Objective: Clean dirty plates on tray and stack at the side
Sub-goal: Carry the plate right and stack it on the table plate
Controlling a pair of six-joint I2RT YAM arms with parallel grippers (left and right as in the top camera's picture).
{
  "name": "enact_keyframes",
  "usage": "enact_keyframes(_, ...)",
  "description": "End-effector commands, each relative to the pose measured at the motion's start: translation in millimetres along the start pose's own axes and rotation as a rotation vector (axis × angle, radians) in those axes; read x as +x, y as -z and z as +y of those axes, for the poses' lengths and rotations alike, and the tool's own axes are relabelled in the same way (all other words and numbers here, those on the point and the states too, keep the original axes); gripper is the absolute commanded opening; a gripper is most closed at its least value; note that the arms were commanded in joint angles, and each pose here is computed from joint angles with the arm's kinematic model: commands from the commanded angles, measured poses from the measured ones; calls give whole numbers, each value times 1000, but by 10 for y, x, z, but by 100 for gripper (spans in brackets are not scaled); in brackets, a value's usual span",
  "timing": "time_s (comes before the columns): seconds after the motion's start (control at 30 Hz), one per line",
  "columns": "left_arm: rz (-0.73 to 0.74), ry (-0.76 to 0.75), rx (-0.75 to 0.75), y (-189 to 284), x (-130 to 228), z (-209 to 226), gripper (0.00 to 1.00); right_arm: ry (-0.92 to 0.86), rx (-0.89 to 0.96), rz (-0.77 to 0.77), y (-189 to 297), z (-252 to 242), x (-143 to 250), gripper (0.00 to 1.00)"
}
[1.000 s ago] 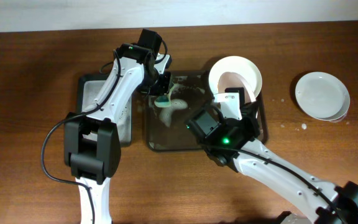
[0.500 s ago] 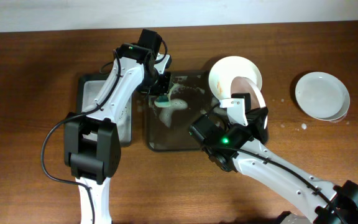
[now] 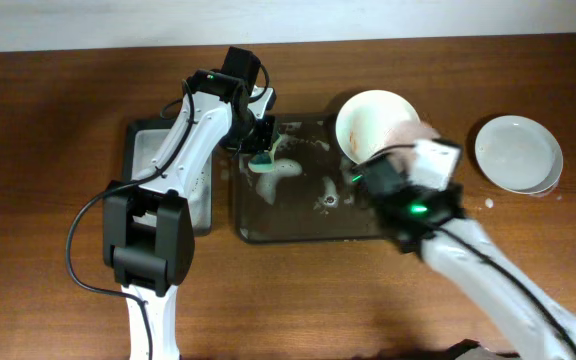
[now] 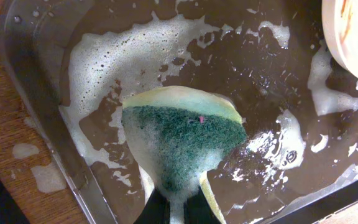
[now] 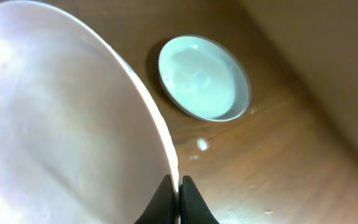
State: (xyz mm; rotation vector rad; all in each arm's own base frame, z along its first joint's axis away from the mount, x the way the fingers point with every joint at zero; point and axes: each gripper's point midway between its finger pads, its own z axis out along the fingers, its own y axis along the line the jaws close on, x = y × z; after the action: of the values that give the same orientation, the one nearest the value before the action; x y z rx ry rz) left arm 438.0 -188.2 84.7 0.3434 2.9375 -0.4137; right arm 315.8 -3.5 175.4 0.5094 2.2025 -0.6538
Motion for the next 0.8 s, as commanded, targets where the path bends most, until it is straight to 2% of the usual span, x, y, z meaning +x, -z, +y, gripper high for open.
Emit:
enact_keyframes(0.0,-3,5,7,58,18,-21,1,-144,-241,131,-86,-59,-130,4)
enact_keyframes(0.1,-3,5,8,58,19,-23,0,-302,-316,216,-344,-273,-183,4)
enact_keyframes(0.23,5,7,7,58,37,-19,1,-498,-331,285,-761,-638,-198,4)
enact_keyframes(0.43,3,7,0,58,34,-9,1,-758,-228,341,-1516,-1161,-32,4)
enact_keyframes(0.63,0,5,0,58,27,-12,1,-855,-145,391,-2228,-1306,343,4)
enact_keyframes(0.77,0,5,1,58,27,-12,1,-895,-105,420,-2464,-1362,561,4)
